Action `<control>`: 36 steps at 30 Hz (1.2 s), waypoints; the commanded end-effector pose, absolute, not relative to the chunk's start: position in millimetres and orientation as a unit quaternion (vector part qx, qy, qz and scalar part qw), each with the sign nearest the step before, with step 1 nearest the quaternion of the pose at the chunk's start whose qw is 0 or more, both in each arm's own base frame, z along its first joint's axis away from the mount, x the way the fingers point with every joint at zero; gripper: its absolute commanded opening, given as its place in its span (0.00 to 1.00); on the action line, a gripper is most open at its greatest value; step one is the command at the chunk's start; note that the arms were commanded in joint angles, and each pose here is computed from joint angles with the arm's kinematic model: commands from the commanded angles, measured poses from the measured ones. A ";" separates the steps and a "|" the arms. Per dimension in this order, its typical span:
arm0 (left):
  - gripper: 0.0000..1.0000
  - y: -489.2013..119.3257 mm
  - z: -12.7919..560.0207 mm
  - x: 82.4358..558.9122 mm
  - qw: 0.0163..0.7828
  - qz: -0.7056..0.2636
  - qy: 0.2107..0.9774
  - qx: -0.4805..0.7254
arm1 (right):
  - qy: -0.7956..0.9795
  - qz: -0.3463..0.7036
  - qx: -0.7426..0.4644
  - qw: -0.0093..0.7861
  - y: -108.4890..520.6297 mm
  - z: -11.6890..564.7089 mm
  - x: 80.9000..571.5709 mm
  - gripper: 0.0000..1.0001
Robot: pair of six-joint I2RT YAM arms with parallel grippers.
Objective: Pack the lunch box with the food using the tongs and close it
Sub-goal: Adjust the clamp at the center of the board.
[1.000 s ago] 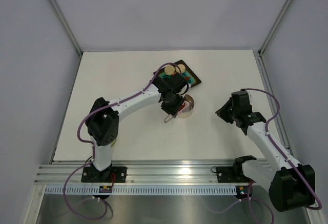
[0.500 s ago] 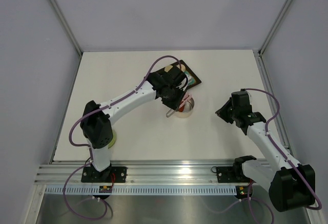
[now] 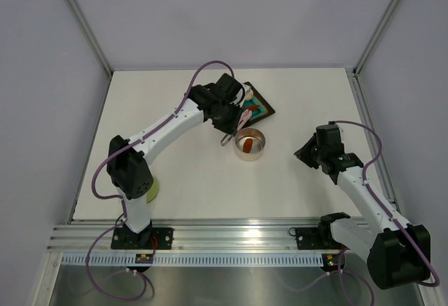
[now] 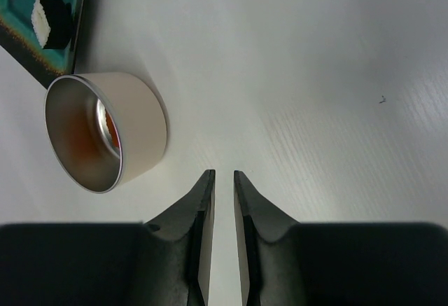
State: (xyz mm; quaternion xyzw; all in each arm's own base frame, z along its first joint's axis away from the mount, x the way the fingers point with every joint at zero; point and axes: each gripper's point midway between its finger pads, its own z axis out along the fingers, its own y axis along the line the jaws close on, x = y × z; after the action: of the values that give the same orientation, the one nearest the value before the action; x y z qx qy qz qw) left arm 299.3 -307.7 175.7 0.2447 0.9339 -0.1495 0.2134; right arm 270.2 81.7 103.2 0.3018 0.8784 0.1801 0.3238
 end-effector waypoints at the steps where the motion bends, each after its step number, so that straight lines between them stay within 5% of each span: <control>1: 0.00 -300.2 181.9 328.9 0.227 -0.158 0.934 0.226 | 0.873 0.186 0.294 0.342 80.9 115.0 275.9 0.24; 18: 0.00 -280.9 141.3 374.8 0.194 -0.146 0.951 0.190 | 0.880 0.195 0.277 0.333 87.8 115.6 281.7 0.25; 36: 0.04 -180.4 84.4 338.8 0.264 -0.060 0.963 -0.001 | 0.884 0.196 0.275 0.324 90.2 106.3 283.4 0.25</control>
State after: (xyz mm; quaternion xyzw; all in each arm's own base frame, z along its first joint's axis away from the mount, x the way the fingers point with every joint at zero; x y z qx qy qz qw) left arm 314.2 -178.3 70.9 0.0546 0.9803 -0.0538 0.1819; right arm 269.5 85.8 89.4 0.2873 0.8926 0.1760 0.2994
